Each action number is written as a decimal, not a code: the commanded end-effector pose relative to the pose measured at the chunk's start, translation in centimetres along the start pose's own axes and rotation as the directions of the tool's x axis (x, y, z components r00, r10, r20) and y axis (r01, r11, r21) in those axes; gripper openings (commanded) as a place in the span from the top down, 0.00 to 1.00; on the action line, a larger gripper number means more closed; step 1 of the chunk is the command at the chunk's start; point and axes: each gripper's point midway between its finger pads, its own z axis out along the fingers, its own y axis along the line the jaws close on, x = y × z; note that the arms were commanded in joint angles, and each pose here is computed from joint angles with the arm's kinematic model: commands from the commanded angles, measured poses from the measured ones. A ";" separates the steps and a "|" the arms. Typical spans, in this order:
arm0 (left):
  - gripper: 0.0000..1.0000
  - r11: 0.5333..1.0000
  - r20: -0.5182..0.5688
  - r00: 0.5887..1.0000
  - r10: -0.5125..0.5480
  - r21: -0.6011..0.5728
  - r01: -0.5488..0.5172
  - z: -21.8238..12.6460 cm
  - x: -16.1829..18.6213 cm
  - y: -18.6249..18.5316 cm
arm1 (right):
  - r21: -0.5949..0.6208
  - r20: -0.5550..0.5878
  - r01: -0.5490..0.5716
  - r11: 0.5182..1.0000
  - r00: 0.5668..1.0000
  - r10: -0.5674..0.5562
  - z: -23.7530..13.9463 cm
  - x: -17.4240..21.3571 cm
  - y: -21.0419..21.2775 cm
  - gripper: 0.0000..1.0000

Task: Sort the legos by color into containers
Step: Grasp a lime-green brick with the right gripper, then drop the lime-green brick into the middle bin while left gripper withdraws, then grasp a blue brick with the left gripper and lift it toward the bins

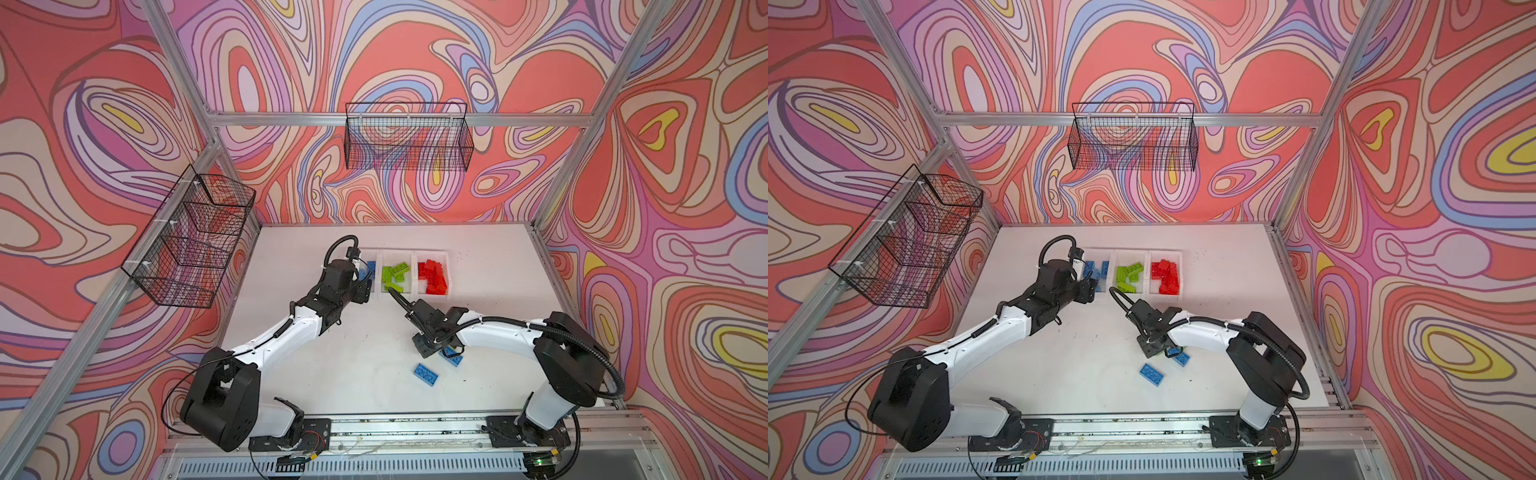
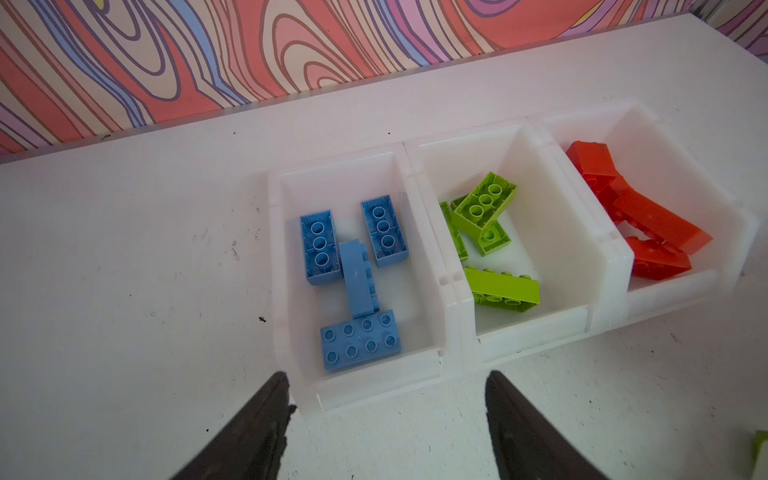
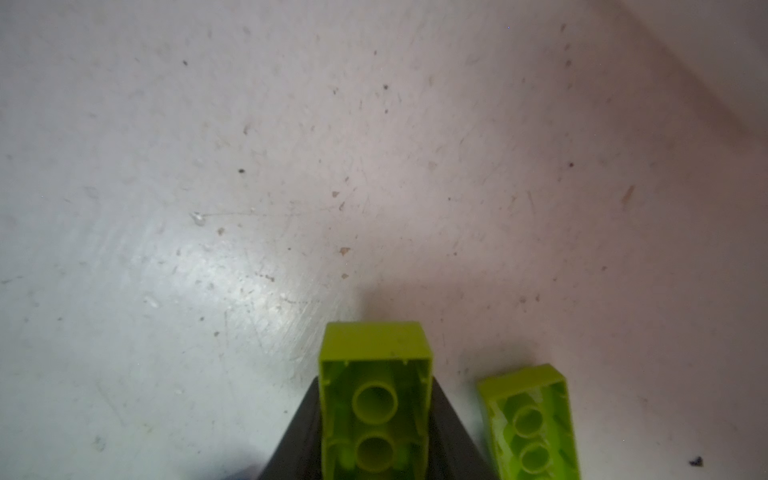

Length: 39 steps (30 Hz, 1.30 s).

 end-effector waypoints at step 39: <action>0.21 0.606 0.072 0.729 0.681 0.504 -0.615 -8.3 8.2 -13.4 | -0.074 0.456 -0.337 0.938 0.825 0.333 -5.6 -19.9 -12.3 0.37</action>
